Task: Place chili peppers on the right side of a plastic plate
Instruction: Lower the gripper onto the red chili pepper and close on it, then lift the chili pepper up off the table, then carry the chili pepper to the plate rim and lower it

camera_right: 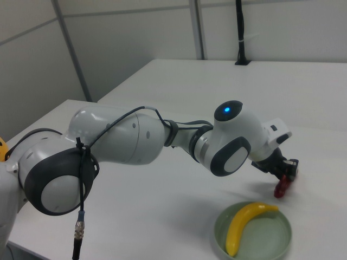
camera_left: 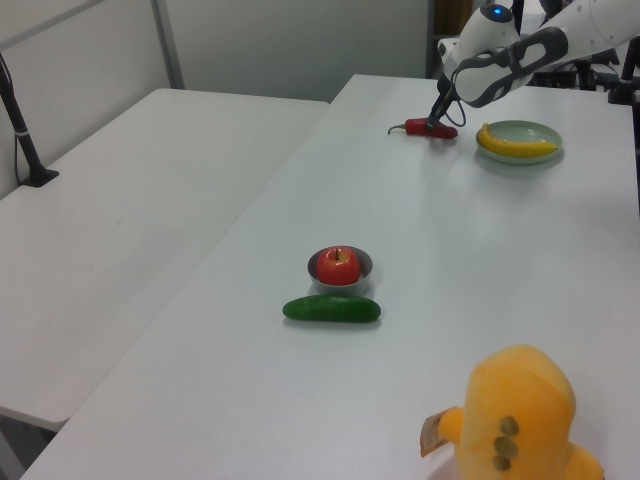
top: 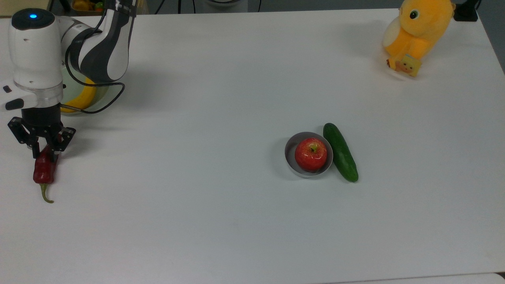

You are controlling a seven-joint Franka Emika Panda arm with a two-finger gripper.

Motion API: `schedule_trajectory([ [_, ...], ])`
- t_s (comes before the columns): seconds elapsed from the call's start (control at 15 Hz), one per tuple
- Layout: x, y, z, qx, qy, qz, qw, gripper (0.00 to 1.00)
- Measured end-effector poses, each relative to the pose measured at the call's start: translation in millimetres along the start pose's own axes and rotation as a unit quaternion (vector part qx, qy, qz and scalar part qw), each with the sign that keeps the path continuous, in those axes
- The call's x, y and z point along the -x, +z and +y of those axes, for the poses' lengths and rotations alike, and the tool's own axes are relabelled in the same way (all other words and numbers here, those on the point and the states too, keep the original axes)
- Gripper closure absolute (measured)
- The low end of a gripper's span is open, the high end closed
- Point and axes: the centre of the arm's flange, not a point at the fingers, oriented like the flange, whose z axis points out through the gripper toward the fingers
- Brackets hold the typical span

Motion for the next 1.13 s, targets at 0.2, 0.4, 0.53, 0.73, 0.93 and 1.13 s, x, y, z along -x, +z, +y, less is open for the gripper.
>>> schedule_trajectory([
  [0.2,-2.6,-3.3,1.0,0.001,0.000,0.003,1.0000,0.66],
  [0.4,-11.3,-19.8,5.9,0.006,0.001,0.015,0.9999,0.66],
  [0.53,-17.4,-36.6,10.4,0.009,0.003,0.024,0.9997,0.66],
  [0.73,-22.4,-63.9,16.8,0.001,0.007,0.013,0.9999,0.66],
  [0.93,-26.2,-102.0,27.5,-0.015,0.013,-0.016,0.9997,0.66],
  [1.13,-20.0,-141.7,48.8,-0.032,-0.002,-0.050,0.9983,0.66],
])
